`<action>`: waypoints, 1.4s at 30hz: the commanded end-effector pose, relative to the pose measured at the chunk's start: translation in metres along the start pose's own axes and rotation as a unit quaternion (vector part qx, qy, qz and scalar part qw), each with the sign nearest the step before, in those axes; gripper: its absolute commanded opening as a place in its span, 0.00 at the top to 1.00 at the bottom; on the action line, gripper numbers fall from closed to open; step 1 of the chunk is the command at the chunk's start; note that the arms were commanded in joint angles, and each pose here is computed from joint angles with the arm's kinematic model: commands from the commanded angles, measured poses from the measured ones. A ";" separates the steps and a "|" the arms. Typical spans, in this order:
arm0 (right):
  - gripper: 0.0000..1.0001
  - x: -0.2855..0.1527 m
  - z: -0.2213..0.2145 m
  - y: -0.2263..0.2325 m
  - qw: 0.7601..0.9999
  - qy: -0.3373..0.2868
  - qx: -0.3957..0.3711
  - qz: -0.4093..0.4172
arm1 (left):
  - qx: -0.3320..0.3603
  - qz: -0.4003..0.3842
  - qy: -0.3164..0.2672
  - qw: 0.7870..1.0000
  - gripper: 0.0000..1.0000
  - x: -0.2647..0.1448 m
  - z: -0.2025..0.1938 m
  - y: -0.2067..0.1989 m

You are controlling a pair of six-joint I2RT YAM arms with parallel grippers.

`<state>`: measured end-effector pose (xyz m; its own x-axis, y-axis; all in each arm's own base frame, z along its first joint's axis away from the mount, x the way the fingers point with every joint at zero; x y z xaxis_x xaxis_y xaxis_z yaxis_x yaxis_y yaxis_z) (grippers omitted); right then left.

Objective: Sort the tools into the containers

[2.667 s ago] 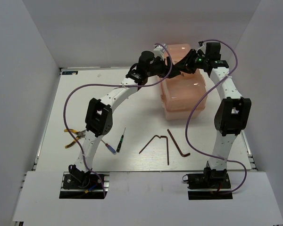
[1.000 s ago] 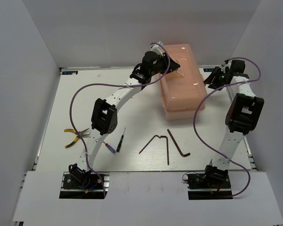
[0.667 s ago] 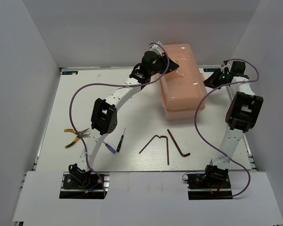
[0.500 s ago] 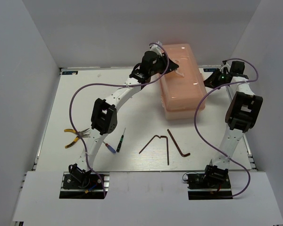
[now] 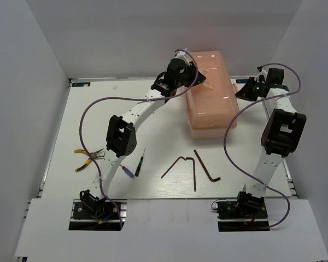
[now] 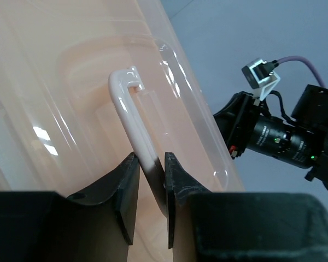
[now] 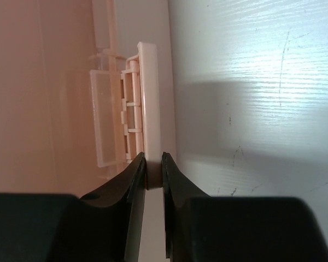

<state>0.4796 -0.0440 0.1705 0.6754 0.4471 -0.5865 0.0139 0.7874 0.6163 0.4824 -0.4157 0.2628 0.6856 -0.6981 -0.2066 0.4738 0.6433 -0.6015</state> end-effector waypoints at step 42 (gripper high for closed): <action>1.00 -0.034 0.020 -0.010 0.991 -0.075 -0.042 -0.100 | 0.103 0.175 -0.025 0.979 1.00 -0.159 0.083 0.061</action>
<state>0.4684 -0.0372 0.1712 0.6694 0.3802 -0.6382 0.0549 0.8314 0.5529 0.4523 -0.2816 0.3184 0.8025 -0.5170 -0.2978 0.3667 0.8211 -0.4374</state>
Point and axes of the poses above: each gripper's point midway between its finger pads, its own x axis out along the fingers, its own y axis along the line the jaws close on, z = x × y, the point moved 7 cm from there along -x, back along the fingers, and after that the axes turned 6 degrees about x, right-handed, at the moved point
